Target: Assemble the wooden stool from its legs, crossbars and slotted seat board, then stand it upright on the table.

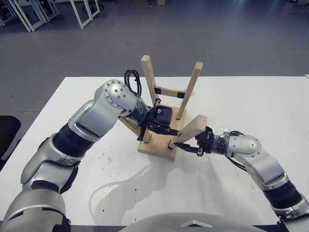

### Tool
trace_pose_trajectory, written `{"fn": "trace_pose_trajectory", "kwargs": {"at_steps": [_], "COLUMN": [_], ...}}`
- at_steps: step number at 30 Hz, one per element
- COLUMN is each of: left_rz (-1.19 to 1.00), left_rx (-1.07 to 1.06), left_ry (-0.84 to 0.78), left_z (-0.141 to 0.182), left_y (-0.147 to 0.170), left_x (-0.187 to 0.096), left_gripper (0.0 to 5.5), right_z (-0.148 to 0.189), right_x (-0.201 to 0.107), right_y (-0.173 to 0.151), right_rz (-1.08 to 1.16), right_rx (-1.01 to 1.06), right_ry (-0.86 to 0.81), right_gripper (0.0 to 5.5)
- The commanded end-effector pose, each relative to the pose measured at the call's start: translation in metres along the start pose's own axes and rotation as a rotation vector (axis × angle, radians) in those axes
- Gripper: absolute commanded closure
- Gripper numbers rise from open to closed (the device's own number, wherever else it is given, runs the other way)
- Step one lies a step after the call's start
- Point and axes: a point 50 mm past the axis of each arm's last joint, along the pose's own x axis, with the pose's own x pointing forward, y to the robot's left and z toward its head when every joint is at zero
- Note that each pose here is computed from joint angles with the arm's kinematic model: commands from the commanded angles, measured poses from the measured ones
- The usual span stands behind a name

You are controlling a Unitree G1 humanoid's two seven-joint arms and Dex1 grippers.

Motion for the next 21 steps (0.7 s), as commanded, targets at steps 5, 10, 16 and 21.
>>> {"fn": "trace_pose_trajectory", "kwargs": {"at_steps": [5,10,16,21], "left_rz": [0.036,0.049,0.042,0.043], "left_rx": [-0.001,-0.002,-0.003,-0.007], "left_ry": [-0.009,-0.011,-0.013,-0.011], "left_z": [0.002,0.003,0.002,0.003], "left_y": [0.000,0.001,-0.003,-0.005], "left_x": [-0.009,-0.012,-0.013,-0.011], "left_gripper": [5.05,5.06,5.06,5.06], "right_z": [-0.048,-0.059,-0.066,-0.066], "right_x": [-0.004,-0.005,-0.004,-0.003], "right_y": [0.004,0.003,0.006,0.002], "right_rz": [0.043,0.056,0.104,0.129], "right_rx": [0.135,0.161,0.260,0.257], "right_ry": [0.274,0.367,0.391,0.409], "right_gripper": [3.48,3.48,3.48,3.48]}}
